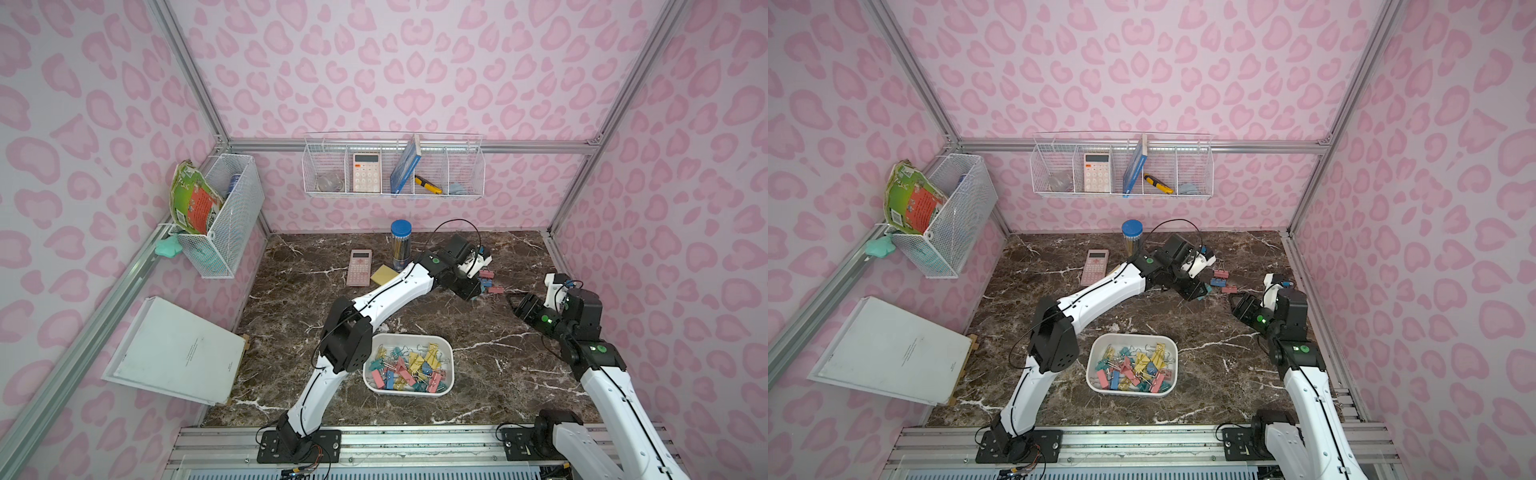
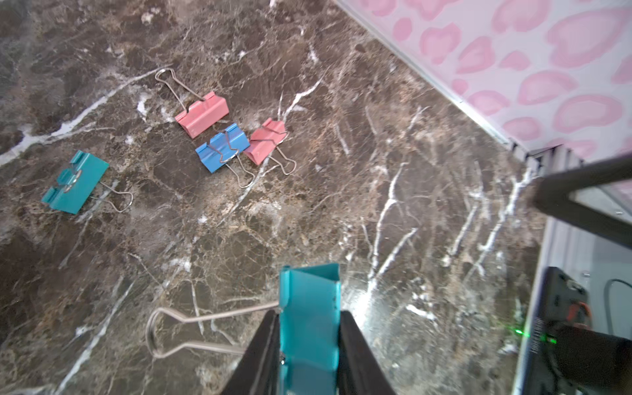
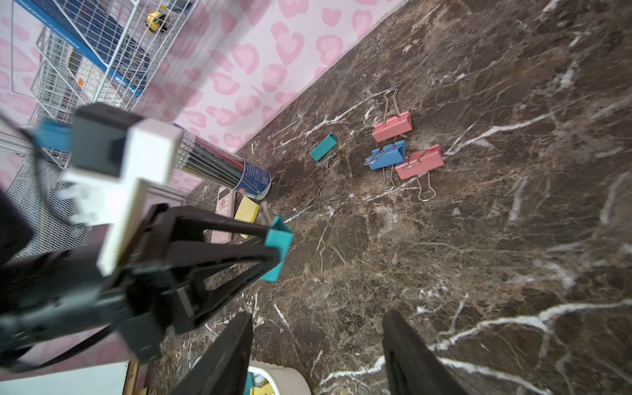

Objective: Put the binder clips in the storage box
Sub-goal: Pick up the binder clip at the center of the board, then place the binder clip in the storage box, then pick up the binder clip at the center of the board.

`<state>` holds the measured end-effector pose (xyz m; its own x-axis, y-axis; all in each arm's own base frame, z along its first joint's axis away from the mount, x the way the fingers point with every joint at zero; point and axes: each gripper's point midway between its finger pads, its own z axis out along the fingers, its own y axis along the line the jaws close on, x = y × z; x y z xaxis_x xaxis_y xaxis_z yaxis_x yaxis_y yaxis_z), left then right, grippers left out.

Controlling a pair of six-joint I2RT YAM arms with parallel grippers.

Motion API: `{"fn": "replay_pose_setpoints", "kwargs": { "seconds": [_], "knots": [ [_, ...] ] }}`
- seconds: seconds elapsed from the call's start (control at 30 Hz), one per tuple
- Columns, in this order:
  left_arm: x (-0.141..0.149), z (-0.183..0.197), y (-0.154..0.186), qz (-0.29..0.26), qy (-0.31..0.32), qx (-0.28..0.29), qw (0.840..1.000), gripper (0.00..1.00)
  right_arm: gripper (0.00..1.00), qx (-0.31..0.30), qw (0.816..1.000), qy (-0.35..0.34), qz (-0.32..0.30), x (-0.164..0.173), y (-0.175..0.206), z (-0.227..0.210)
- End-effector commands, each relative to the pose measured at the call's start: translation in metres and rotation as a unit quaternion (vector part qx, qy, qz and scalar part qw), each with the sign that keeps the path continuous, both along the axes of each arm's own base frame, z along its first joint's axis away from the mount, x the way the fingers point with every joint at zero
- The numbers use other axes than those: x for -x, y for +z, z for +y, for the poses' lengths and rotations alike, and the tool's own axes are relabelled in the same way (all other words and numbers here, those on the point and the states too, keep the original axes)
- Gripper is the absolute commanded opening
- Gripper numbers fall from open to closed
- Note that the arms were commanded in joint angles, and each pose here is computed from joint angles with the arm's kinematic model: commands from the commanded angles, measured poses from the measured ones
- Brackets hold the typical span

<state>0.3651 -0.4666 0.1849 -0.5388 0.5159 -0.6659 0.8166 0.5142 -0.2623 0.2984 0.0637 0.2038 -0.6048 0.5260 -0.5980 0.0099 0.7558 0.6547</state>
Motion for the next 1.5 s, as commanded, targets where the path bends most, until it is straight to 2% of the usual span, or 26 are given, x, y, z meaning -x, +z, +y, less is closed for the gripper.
{"fn": "replay_pose_setpoints", "kwargs": {
  "seconds": [0.0, 0.13, 0.23, 0.4, 0.53, 0.63, 0.7, 0.87, 0.93, 1.03, 1.17, 1.27, 1.37, 1.47],
  "knots": [
    [0.031, 0.014, 0.033, 0.050, 0.013, 0.037, 0.998, 0.26, 0.63, -0.005, 1.000, 0.008, -0.022, -0.008, 0.012, 0.003],
    [0.084, 0.064, 0.041, 0.071, 0.041, 0.012, 0.997, 0.26, 0.63, -0.010, 0.999, 0.005, -0.031, -0.013, 0.014, 0.003],
    [0.127, 0.097, 0.034, 0.097, 0.046, -0.006, 0.994, 0.27, 0.63, -0.012, 0.999, 0.007, -0.031, -0.017, 0.012, 0.003],
    [0.184, 0.149, -0.018, 0.181, 0.071, -0.092, 0.977, 0.27, 0.63, -0.015, 0.999, 0.021, -0.024, -0.022, 0.004, 0.011],
    [0.203, 0.171, -0.058, 0.227, 0.078, -0.153, 0.959, 0.27, 0.63, -0.012, 0.999, 0.032, -0.019, -0.026, 0.002, 0.019],
    [0.200, 0.174, -0.075, 0.227, 0.088, -0.178, 0.954, 0.28, 0.63, -0.002, 0.999, 0.037, -0.021, -0.029, 0.005, 0.024],
    [0.192, 0.171, -0.072, 0.213, 0.092, -0.176, 0.957, 0.38, 0.63, 0.008, 0.999, 0.037, -0.023, -0.030, 0.007, 0.023],
    [0.175, 0.163, -0.030, 0.144, 0.091, -0.119, 0.978, 0.55, 0.61, 0.051, 0.999, 0.015, 0.003, -0.051, -0.005, 0.013],
    [0.165, 0.170, -0.011, 0.109, 0.112, -0.104, 0.982, 0.61, 0.61, 0.066, 0.998, 0.015, 0.016, -0.063, -0.010, 0.015],
    [0.137, 0.203, 0.013, 0.062, 0.206, -0.081, 0.973, 0.72, 0.61, 0.119, 0.992, 0.015, 0.040, -0.084, -0.022, 0.023],
    [0.107, 0.241, 0.028, 0.064, 0.292, -0.029, 0.954, 0.95, 0.60, 0.163, 0.981, -0.001, 0.109, -0.115, -0.047, 0.021],
    [0.093, 0.257, 0.039, 0.051, 0.331, -0.007, 0.942, 0.99, 0.61, 0.150, 0.977, -0.048, 0.145, -0.133, -0.069, 0.010],
    [0.091, 0.257, 0.047, 0.039, 0.328, 0.007, 0.944, 0.99, 0.62, 0.111, 0.973, -0.099, 0.174, -0.137, -0.088, -0.007],
    [0.091, 0.257, 0.046, 0.038, 0.328, 0.009, 0.944, 0.99, 0.61, 0.083, 0.975, -0.107, 0.175, -0.139, -0.097, -0.007]
  ]
}}
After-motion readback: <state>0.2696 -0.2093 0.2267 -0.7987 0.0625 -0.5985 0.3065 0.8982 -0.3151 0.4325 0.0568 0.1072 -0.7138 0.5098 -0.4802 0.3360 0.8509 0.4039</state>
